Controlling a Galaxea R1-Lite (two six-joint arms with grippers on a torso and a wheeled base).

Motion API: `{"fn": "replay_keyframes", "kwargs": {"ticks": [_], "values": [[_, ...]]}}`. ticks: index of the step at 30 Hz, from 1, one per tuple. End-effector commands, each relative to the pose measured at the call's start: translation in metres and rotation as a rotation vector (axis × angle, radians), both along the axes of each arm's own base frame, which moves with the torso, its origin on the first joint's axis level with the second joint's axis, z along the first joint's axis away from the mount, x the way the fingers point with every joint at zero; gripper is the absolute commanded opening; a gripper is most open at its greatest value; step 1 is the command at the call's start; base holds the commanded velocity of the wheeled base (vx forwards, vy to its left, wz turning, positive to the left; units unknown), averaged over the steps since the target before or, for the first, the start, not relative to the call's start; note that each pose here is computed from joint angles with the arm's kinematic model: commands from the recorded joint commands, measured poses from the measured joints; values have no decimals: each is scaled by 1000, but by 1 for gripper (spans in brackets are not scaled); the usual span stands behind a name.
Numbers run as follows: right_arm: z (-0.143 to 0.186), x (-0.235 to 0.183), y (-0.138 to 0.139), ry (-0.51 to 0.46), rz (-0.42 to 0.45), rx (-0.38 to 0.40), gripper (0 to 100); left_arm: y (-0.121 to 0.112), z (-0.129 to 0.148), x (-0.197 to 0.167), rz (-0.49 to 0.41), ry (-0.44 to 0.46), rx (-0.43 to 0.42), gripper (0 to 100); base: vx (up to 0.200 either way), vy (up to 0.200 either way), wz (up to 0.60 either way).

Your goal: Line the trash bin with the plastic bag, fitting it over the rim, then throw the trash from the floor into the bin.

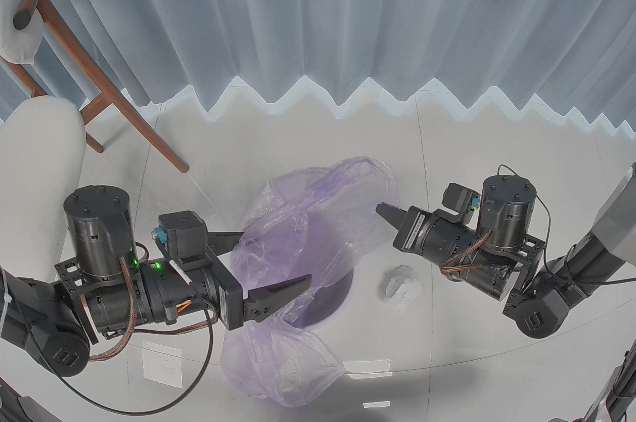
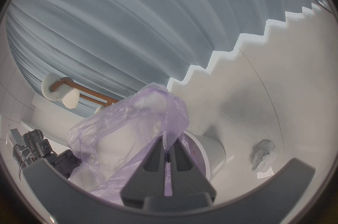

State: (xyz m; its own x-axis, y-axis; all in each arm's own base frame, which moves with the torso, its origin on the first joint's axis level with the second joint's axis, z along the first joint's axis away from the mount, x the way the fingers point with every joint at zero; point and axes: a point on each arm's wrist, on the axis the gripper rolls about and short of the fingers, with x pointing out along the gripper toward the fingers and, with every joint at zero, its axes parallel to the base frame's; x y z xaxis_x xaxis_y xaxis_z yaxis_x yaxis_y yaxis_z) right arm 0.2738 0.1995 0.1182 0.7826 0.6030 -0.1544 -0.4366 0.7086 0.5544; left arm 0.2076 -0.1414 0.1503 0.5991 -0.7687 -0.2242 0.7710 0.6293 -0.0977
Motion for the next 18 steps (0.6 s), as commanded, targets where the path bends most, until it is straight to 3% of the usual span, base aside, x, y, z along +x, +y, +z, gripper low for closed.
{"fn": "replay_keyframes", "kwargs": {"ticks": [1,6,11,12,18], "values": [[4,-3,-1,-10,4,5,0,0,-3,2,5,12,7,100,0,0,0],[10,-7,-4,-30,5,-1,0,8,-6,17,87,13,16,100,0,0,0],[10,-9,-5,-31,7,-5,0,11,-6,21,104,15,17,100,0,0,0],[10,-9,-6,-34,6,-11,0,11,-8,23,112,15,27,0,0,0,0],[13,-8,-8,-46,1,-12,0,16,-15,30,150,19,58,0,0,0,0]]}}
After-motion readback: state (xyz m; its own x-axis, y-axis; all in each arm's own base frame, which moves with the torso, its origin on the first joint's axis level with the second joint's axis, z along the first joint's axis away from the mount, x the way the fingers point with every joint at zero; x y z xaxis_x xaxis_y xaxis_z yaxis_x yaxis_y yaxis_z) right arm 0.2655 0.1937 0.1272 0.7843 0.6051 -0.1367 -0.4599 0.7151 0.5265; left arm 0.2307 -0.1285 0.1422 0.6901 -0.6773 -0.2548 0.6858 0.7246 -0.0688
